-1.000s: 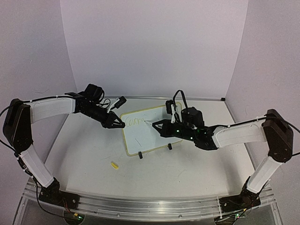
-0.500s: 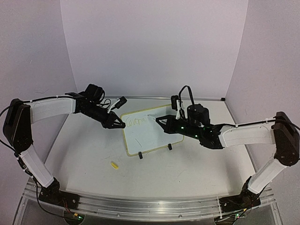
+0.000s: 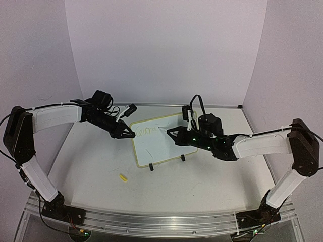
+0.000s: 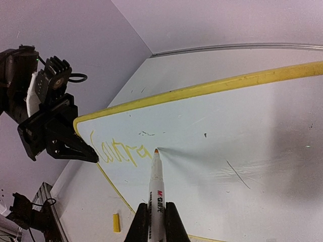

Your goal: Write a sentence on the whiteboard

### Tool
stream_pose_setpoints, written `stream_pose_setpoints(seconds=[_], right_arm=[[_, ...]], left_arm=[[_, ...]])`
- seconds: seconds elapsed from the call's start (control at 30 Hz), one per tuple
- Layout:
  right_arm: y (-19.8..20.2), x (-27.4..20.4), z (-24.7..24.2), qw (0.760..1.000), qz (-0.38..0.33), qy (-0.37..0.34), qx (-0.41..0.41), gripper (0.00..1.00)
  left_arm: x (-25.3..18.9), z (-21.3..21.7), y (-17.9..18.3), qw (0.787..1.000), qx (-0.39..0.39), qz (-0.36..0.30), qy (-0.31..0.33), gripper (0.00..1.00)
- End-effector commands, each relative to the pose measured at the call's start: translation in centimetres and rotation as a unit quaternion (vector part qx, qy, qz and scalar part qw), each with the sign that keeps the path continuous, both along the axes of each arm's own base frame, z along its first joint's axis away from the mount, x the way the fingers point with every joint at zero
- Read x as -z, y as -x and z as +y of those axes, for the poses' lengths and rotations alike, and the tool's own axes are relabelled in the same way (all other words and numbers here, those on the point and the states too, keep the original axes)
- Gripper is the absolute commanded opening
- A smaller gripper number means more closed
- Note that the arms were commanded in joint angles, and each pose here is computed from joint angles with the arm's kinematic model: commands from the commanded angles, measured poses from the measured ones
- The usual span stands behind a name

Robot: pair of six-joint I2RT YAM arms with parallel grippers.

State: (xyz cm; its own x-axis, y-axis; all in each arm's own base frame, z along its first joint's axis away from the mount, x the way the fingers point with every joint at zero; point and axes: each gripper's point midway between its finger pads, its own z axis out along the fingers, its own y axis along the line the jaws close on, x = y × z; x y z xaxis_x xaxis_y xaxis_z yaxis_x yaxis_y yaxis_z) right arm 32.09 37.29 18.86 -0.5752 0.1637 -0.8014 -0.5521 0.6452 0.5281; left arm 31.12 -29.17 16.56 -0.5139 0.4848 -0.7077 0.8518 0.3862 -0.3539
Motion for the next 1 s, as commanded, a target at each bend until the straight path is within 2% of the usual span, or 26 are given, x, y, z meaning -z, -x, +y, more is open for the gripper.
stream_pose_setpoints(seconds=[0.0, 0.33, 0.97], right_arm=[[-1.2, -1.9, 0.4, 1.0, -0.02, -0.019, 0.014, 0.0], [-1.4, -2.5, 0.9, 0.999, -0.03, -0.017, 0.008, 0.0], [-0.5, 0.5, 0.0, 1.0, 0.0, 0.008, 0.005, 0.0]], left_arm=[[0.9, 1.3, -0.8, 0.998, -0.023, -0.022, -0.051, 0.0], [1.0, 1.3, -0.8, 0.998, -0.022, -0.022, -0.052, 0.0], [1.0, 1.3, -0.8, 0.998, -0.022, -0.022, -0.054, 0.0]])
